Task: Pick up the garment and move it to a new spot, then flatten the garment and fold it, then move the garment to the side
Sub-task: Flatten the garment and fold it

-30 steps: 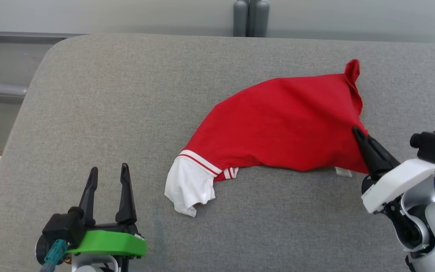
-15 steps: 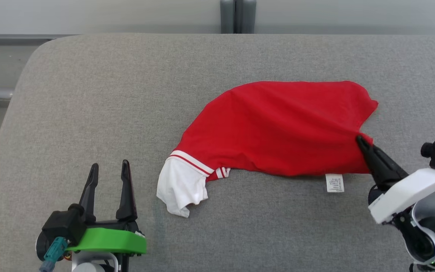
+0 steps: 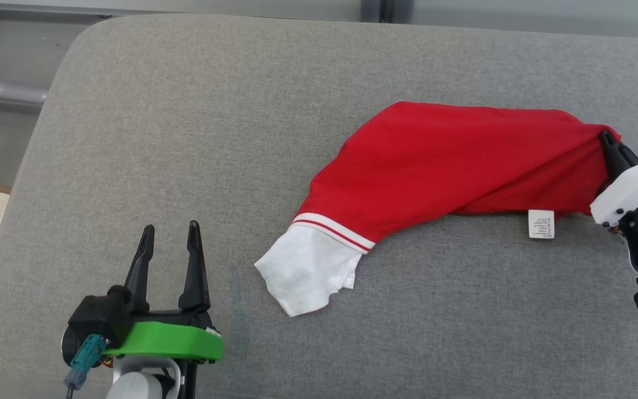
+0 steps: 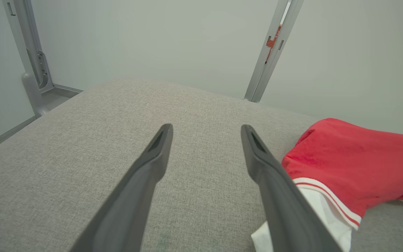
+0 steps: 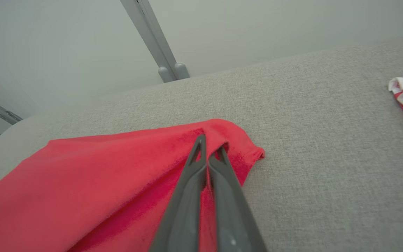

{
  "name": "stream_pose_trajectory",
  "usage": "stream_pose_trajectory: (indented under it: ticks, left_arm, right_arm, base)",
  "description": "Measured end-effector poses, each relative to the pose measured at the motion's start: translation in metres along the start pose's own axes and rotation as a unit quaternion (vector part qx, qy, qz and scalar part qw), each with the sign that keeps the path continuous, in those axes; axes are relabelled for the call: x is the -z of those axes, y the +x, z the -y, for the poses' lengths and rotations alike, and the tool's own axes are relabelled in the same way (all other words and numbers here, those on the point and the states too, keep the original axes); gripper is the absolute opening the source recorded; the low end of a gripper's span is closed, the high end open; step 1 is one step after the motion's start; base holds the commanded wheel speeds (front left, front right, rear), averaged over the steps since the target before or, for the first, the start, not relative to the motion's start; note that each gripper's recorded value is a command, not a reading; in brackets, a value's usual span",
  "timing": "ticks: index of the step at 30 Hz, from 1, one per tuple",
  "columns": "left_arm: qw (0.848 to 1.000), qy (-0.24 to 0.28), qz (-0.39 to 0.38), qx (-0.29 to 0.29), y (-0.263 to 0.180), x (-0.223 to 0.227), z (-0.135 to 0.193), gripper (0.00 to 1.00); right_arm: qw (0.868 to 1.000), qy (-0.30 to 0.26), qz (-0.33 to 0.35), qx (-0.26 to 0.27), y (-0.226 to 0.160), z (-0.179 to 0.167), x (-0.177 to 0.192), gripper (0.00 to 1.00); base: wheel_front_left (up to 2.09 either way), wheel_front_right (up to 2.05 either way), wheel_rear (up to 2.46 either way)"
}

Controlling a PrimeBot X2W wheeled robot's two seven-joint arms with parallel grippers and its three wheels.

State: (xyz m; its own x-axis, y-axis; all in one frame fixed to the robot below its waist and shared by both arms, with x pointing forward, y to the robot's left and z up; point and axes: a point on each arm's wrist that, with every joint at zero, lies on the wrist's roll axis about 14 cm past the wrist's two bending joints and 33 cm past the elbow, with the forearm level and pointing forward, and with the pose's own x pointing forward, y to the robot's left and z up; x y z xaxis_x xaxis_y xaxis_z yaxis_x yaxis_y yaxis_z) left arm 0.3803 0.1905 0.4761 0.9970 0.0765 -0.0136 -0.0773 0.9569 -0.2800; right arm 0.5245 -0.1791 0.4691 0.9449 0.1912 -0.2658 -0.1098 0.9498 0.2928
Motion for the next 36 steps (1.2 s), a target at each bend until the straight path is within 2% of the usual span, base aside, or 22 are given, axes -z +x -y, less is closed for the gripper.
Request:
stream_pose_trajectory:
  ticks: [3,4,5,6,12,22,26,30,36]
  left_arm:
    - [1.000,0.001,-0.006,-0.011,-0.002,0.004,-0.006,1.00]
    - [1.000,0.002,-0.008,-0.013,-0.002,0.005,-0.008,1.00]
    - [1.000,0.003,-0.009,-0.016,-0.002,0.005,-0.010,1.00]
    - [1.000,0.004,-0.010,-0.019,-0.002,0.006,-0.011,1.00]
    - [1.000,0.004,-0.014,-0.021,-0.003,0.008,-0.012,1.00]
    - [1.000,-0.003,-0.016,0.015,-0.006,0.011,0.012,1.00]
    - [0.999,-0.006,-0.014,0.034,-0.005,0.010,0.024,1.00]
    - [0.999,-0.008,-0.011,0.047,-0.002,0.008,0.033,1.00]
    - [0.998,-0.005,-0.016,0.054,0.000,0.012,0.035,1.00]
  right_arm:
    - [1.000,-0.011,-0.006,0.017,0.020,0.009,0.004,0.00]
    - [1.000,-0.011,-0.007,0.021,0.024,0.011,0.006,0.32]
    - [1.000,-0.010,-0.008,0.023,0.029,0.011,0.008,0.77]
    - [1.000,-0.011,-0.009,0.021,0.033,0.008,0.010,1.00]
    - [1.000,-0.017,0.002,0.009,0.037,0.001,0.014,1.00]
    - [0.995,-0.017,0.087,0.053,-0.022,0.050,-0.013,1.00]
    - [0.993,0.007,0.093,0.065,-0.051,0.057,0.001,1.00]
    - [0.995,0.050,0.064,0.060,-0.071,0.044,0.037,1.00]
    - [0.994,0.092,0.029,0.048,-0.071,0.022,0.069,1.00]
  base:
    - [0.00,0.00,0.00]
    - [0.00,0.00,0.00]
    - [0.00,0.00,0.00]
    - [0.00,0.00,0.00]
    - [0.00,0.00,0.00]
    - [0.00,0.00,0.00]
    - [0.00,0.00,0.00]
    - [0.00,0.00,0.00]
    - [0.00,0.00,0.00]
